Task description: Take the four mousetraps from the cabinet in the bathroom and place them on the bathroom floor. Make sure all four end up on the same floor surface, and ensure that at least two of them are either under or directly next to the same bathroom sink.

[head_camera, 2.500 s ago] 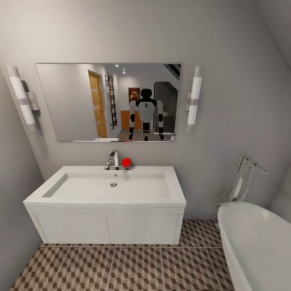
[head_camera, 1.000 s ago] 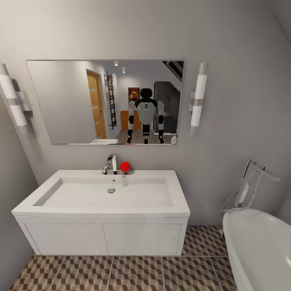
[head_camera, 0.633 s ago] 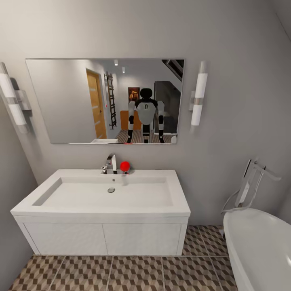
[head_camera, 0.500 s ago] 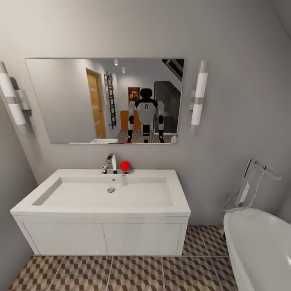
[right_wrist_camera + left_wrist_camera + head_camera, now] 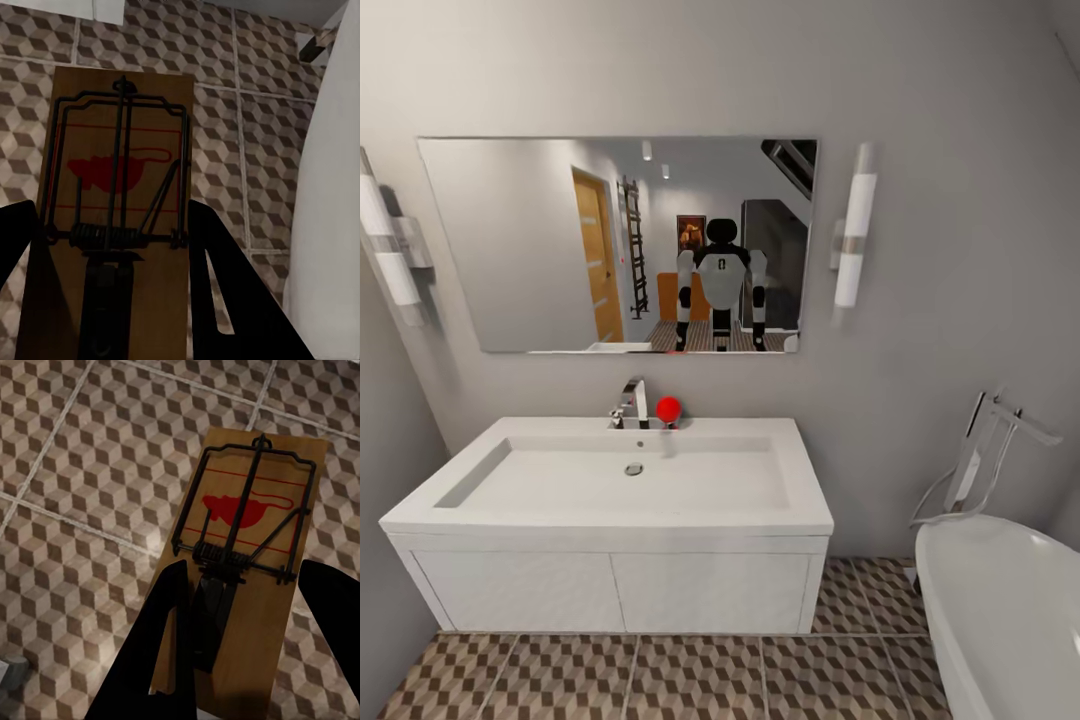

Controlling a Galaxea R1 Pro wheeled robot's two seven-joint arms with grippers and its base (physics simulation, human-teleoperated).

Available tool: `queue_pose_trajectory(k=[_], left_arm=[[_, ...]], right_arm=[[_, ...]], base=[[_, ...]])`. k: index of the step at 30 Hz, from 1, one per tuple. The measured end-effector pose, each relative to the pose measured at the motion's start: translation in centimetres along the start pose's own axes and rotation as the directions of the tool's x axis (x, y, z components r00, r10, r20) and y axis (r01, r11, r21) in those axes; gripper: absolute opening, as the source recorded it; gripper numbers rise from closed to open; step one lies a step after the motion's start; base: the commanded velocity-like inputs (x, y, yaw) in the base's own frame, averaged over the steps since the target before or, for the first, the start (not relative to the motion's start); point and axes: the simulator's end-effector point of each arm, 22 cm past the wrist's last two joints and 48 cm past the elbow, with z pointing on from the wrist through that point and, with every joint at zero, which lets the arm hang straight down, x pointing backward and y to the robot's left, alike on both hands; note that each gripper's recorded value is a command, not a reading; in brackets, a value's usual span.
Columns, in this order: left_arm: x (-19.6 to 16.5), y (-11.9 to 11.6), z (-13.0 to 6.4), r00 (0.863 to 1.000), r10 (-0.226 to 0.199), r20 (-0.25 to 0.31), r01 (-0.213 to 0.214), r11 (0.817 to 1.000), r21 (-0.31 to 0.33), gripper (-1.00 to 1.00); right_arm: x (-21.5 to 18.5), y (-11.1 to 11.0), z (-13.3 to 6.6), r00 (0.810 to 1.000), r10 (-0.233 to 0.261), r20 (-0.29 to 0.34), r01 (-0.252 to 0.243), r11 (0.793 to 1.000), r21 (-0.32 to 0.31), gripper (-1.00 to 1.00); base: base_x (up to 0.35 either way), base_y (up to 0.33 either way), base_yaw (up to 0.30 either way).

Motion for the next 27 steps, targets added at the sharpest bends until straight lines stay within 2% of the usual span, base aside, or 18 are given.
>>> queue_pose_trajectory(k=[7, 27], left_arm=[[0.2, -0.2, 0.7, 1.0, 0.001, 0.003, -0.001, 1.0, 0.001, -1.0], [1.0, -0.4, 2.7, 1.0, 0.0, 0.008, 0.0, 1.0, 0.002, -1.0]], right_arm=[[0.3, 0.2, 0.7, 1.0, 0.0, 0.0, 0.0, 1.0, 0.0, -1.0], [1.3, 0.7, 2.6, 1.0, 0.0, 0.001, 0.0, 1.0, 0.0, -1.0]], base=[[0.174, 0.0, 0.0], [0.005, 0.0, 0.0]])
